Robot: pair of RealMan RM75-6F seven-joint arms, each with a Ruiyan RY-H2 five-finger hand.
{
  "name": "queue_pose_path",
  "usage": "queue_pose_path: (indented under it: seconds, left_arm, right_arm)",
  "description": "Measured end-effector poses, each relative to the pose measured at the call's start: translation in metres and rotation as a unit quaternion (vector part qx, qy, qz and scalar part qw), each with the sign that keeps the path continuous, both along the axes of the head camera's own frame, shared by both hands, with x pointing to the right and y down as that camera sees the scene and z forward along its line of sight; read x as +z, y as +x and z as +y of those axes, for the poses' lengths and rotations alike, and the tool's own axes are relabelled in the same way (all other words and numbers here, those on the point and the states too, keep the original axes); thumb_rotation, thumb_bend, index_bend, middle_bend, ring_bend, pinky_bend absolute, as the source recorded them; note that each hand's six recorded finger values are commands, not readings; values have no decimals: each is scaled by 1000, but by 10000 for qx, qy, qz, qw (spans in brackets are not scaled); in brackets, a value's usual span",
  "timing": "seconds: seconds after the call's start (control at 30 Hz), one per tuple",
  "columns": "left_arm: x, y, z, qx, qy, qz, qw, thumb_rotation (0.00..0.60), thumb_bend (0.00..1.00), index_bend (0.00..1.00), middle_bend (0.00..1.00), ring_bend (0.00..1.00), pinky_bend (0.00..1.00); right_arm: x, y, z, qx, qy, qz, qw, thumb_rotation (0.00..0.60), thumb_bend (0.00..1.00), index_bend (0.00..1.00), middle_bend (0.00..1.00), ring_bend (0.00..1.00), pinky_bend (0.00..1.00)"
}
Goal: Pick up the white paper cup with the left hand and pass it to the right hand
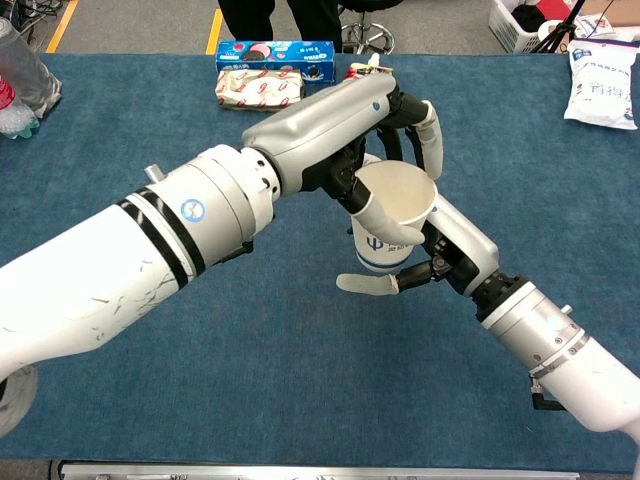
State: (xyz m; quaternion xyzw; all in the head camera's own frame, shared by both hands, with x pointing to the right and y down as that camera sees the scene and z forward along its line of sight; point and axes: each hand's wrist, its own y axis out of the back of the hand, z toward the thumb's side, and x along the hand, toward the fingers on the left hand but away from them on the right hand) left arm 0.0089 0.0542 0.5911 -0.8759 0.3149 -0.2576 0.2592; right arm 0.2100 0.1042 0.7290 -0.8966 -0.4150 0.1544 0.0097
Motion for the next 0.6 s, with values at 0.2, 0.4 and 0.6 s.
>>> queue_pose_path:
  seconds: [0.2, 0.4, 0.6]
  left_arm:
    - [0, 3, 2, 39, 0, 37, 10000, 600, 0, 473, 409, 417, 688]
    - [2, 4, 4, 47, -24, 29, 10000, 600, 0, 473, 409, 418, 688]
    - [4, 4, 5, 60, -38, 21, 10000, 600, 0, 473, 409, 418, 688]
  right_arm:
    - [0, -3, 0, 109, -113, -203, 9997, 600, 0, 58, 196, 206, 326]
    - [1, -3, 1, 121, -240, -258, 9993, 600, 0, 249, 338, 336, 358]
    - [3, -3, 2, 62, -284, -196, 9994, 600, 0, 420, 439, 435, 388]
